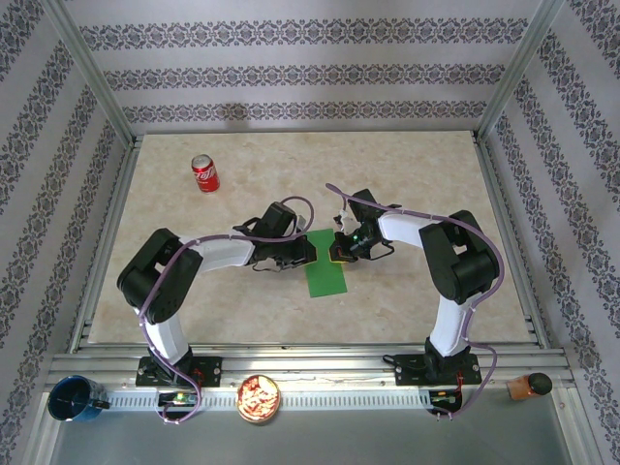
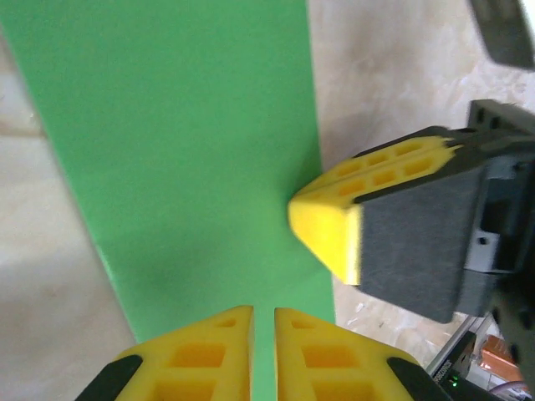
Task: Fold a paper plane with a square sheet of paper (pick it up from the middle)
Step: First fold the square sheet of paper in half at the center of the table.
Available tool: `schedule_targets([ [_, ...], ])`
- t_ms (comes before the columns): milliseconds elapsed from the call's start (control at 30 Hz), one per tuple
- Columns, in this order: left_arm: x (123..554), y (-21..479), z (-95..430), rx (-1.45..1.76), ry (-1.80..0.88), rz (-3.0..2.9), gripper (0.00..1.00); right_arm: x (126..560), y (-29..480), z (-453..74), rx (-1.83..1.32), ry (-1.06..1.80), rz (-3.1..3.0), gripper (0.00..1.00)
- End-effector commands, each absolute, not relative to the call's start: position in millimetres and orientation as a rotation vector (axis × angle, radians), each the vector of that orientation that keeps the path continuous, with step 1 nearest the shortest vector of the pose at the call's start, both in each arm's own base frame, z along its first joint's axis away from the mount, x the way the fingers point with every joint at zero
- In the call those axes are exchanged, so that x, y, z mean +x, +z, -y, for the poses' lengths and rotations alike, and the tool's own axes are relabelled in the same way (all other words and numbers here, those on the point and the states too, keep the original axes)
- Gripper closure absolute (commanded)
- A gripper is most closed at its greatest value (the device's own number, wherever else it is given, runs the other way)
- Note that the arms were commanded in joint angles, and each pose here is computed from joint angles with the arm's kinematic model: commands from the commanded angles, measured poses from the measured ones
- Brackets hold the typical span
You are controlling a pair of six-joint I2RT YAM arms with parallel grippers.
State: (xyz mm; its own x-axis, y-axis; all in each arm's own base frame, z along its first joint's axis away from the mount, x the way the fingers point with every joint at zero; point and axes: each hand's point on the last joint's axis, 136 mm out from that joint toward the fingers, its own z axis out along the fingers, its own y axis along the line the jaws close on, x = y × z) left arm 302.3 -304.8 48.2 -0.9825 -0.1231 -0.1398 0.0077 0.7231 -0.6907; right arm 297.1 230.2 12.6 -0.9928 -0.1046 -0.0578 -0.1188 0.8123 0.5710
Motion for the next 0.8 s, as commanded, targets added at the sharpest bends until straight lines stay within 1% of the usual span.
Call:
schedule_targets([
  [0, 304.8, 37.7, 307.8, -0.107, -1.127, -2.725, 0.86, 264.3, -26.6, -194.6, -0.074, 0.708, -3.172, 1.00],
  [233, 287.0, 5.3, 285.5, -0.137, -1.019, -2.790, 0.86, 262.9, -27.5, -193.7, -0.075, 0.702, -3.176, 1.00],
  [333, 285.9, 8.8, 284.0, -0.120, -1.018, -2.783, 0.86, 261.4, -26.6, -193.2, -0.077, 0.699, -3.175, 1.00],
  [433, 295.7, 32.2, 289.5, -0.087, -1.048, -2.724, 0.85, 260.9, -26.9, -192.6, -0.081, 0.694, -3.176, 1.00],
  [567, 320.4, 59.5, 292.8, -0.123, -1.111, -2.628, 0.84, 261.3, -27.4, -193.0, -0.075, 0.697, -3.176, 1.00],
  [667, 338.8, 65.3, 297.7, -0.161, -1.198, -2.588, 0.85, 262.1, -27.1, -193.6, -0.070, 0.701, -3.173, 1.00],
  [767, 348.0, 58.7, 302.9, -0.192, -1.247, -2.590, 0.85, 261.4, -27.4, -193.1, -0.073, 0.698, -3.175, 1.00],
])
